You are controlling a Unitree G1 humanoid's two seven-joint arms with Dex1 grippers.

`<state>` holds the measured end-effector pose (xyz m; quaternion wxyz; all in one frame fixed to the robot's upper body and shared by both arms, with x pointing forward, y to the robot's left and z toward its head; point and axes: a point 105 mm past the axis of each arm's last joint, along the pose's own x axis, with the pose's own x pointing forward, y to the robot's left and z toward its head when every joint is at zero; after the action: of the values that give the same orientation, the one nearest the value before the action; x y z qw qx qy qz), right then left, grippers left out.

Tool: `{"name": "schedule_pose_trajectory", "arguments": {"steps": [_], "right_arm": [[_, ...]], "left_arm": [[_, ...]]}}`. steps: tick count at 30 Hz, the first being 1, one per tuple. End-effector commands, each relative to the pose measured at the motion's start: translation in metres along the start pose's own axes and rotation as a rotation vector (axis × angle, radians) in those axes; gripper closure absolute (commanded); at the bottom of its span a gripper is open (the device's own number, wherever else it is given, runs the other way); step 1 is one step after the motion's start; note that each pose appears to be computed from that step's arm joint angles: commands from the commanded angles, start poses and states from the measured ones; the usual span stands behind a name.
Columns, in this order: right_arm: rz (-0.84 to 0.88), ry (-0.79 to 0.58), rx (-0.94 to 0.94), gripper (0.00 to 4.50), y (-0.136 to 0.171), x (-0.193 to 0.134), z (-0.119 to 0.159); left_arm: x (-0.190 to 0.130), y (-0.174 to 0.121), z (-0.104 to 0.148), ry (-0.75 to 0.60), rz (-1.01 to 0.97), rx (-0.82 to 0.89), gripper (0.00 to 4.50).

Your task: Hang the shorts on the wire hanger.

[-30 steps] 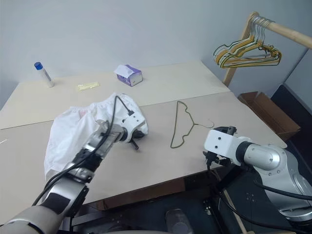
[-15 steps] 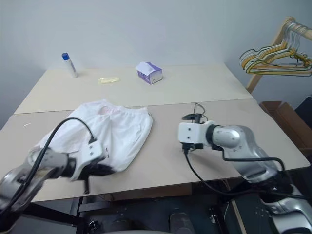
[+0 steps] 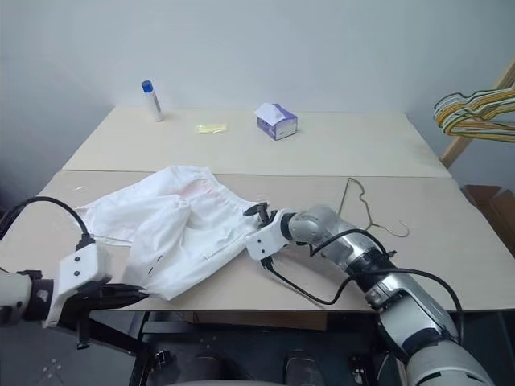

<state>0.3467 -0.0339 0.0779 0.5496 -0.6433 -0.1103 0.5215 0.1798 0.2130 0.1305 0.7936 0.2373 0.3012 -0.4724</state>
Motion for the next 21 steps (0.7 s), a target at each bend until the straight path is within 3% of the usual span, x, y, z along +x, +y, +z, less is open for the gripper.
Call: {"name": "schedule_pose_trajectory", "arguments": {"steps": [1,4,6,8,13,17,18,21], "right_arm": [[-0.057,0.014,-0.103,0.00,-0.018,0.003,-0.007],[-0.072,0.010,-0.124,0.00,-0.022,0.009,-0.009],[-0.064,0.008,-0.125,0.38,-0.021,0.013,-0.010],[-0.048,-0.002,-0.137,0.93,-0.019,0.015,-0.009],[-0.045,0.024,-0.153,2.78,-0.019,0.020,-0.015],[-0.088,0.134,-0.130,4.24,-0.028,0.022,-0.035],[-0.094,0.151,-0.128,4.48,-0.029,0.023,-0.039],[-0.154,0.270,-0.083,4.48,-0.041,0.016,-0.062]], "left_arm": [[-0.010,-0.001,0.009,-0.011,0.025,0.045,4.49],[-0.013,-0.004,0.011,-0.021,0.021,0.045,4.49],[-0.013,-0.006,0.012,-0.025,0.017,0.048,4.50],[-0.013,-0.006,0.011,-0.023,0.021,0.046,4.50],[-0.011,-0.003,0.001,-0.008,0.032,0.026,4.50],[-0.001,0.005,-0.010,0.019,0.039,0.029,4.50],[0.001,0.007,-0.012,0.025,0.043,0.034,4.50],[0.016,0.025,-0.015,0.048,0.104,0.045,4.50]]}}
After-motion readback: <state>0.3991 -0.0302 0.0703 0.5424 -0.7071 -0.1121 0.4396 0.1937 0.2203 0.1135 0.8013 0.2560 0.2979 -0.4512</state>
